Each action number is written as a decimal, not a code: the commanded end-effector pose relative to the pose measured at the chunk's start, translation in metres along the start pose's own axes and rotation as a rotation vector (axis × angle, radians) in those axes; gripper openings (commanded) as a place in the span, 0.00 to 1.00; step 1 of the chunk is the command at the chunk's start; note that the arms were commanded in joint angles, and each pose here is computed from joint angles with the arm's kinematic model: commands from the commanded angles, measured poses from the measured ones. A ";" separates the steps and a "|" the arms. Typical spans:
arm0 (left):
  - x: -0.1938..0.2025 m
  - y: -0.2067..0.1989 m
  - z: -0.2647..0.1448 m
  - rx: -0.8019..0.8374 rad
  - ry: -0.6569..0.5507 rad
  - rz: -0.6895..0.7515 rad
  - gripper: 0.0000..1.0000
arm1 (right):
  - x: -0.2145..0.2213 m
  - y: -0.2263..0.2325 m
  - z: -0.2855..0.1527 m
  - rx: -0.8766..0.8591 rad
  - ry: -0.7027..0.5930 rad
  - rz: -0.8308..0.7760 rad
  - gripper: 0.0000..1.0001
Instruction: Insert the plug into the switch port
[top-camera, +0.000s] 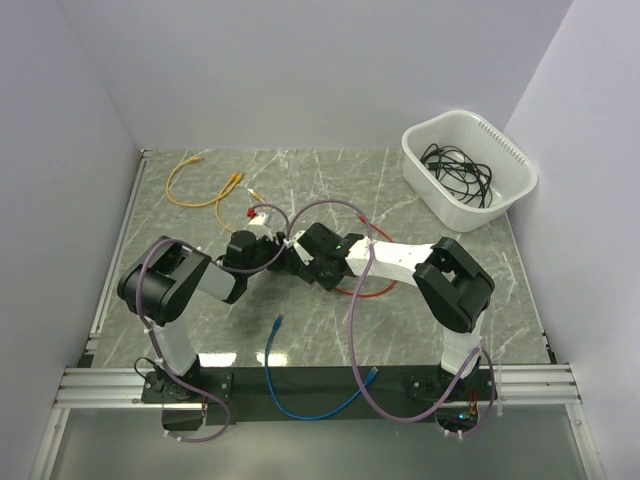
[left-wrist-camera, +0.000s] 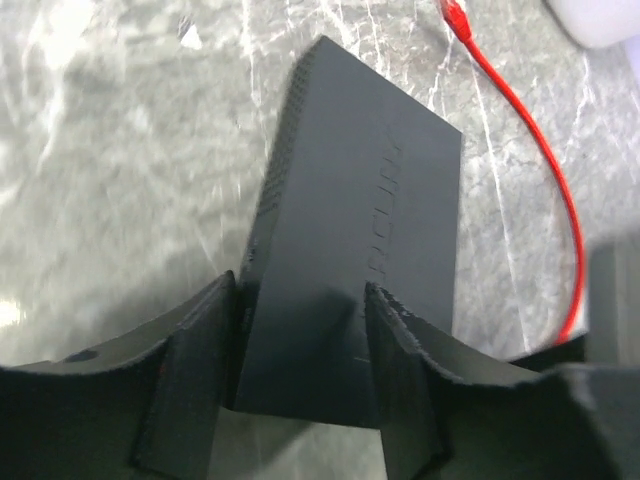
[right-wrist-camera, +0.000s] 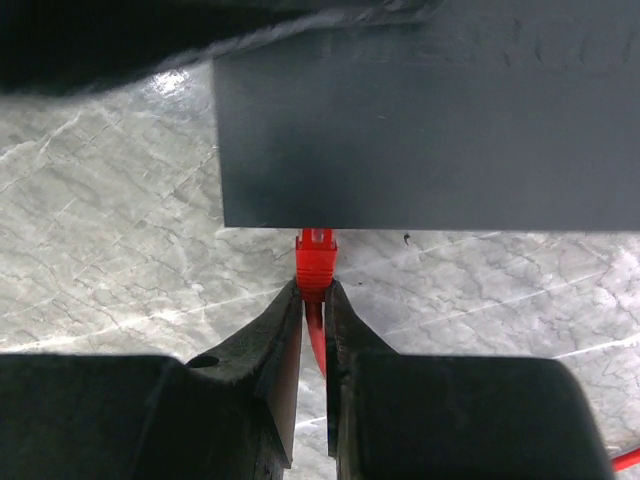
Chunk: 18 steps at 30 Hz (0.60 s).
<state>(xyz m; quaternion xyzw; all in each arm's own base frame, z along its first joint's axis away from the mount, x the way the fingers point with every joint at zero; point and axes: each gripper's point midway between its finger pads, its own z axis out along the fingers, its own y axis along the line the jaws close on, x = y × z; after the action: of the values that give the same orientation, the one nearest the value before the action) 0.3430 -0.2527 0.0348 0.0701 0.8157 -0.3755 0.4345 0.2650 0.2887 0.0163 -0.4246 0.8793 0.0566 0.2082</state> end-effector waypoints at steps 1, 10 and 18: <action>0.118 -0.066 -0.054 0.190 0.449 -0.251 0.59 | -0.130 -0.009 -0.013 0.011 -0.480 0.036 0.00; 0.118 -0.033 -0.066 -0.038 0.371 -0.291 0.84 | -0.120 0.018 -0.005 -0.018 -0.422 0.024 0.00; 0.052 0.000 -0.071 -0.284 0.208 -0.250 0.99 | -0.100 0.016 -0.032 0.037 -0.410 0.115 0.50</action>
<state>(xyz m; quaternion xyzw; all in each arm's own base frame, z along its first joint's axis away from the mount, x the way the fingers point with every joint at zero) 0.3106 -0.2163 0.0472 -0.0701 0.8490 -0.3270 0.4091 0.2715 0.3189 0.0263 -0.3996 0.8739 0.0743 0.2666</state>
